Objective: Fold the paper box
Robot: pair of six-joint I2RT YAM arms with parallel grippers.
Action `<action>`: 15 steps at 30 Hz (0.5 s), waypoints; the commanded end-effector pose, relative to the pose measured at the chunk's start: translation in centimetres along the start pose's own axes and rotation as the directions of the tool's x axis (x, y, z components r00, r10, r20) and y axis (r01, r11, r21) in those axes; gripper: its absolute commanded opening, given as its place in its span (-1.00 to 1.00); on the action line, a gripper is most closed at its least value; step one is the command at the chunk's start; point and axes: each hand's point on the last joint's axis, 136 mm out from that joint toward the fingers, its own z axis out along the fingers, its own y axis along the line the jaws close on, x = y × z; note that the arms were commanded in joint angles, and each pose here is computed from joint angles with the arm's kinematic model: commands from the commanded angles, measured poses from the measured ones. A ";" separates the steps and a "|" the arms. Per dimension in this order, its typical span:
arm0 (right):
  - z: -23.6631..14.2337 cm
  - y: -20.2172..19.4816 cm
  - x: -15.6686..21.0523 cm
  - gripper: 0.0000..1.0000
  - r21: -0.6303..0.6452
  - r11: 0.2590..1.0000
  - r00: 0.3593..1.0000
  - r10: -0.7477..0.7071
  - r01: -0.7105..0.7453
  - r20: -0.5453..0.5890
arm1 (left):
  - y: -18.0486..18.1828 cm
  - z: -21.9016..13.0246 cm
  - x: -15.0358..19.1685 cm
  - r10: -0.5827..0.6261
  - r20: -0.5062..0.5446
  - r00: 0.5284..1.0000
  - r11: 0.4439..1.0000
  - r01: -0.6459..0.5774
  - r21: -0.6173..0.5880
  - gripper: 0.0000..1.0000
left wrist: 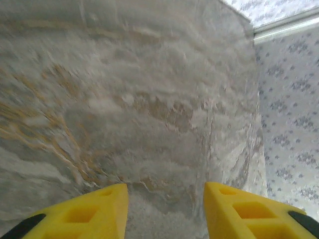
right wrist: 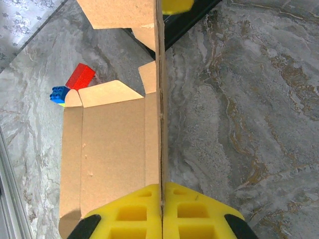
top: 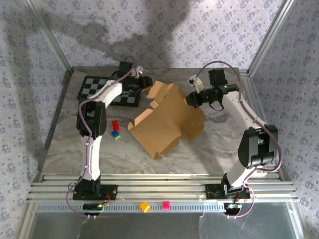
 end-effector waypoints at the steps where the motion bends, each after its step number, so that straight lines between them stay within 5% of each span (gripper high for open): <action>1: -0.7 0.5 -0.7 -1.00 0.000 1.000 0.999 -0.031 0.031 0.007 | -3.6 -2.1 0.1 0.082 0.032 0.996 0.995 -0.084 0.051 -0.10; 7: -0.6 0.4 -0.6 -1.00 -0.007 1.000 1.000 -0.021 0.021 0.008 | -2.9 -9.9 -1.6 0.323 0.245 0.914 0.944 -0.291 -0.157 0.00; 10: -0.4 0.4 -0.5 -1.00 -0.007 1.000 1.000 -0.020 0.020 0.003 | -3.8 -12.1 -1.4 0.436 0.278 0.856 0.900 -0.410 -0.150 0.02; 12: -0.3 0.4 -0.6 -1.00 -0.008 1.000 1.000 -0.022 0.022 0.003 | -5.0 -12.0 0.2 0.563 0.246 0.789 0.826 -0.545 -0.143 0.03; 15: -0.2 0.5 -0.8 -1.00 -0.007 1.000 1.000 -0.026 0.026 -0.001 | -7.1 -10.4 3.9 0.760 0.172 0.627 0.647 -0.755 -0.104 0.03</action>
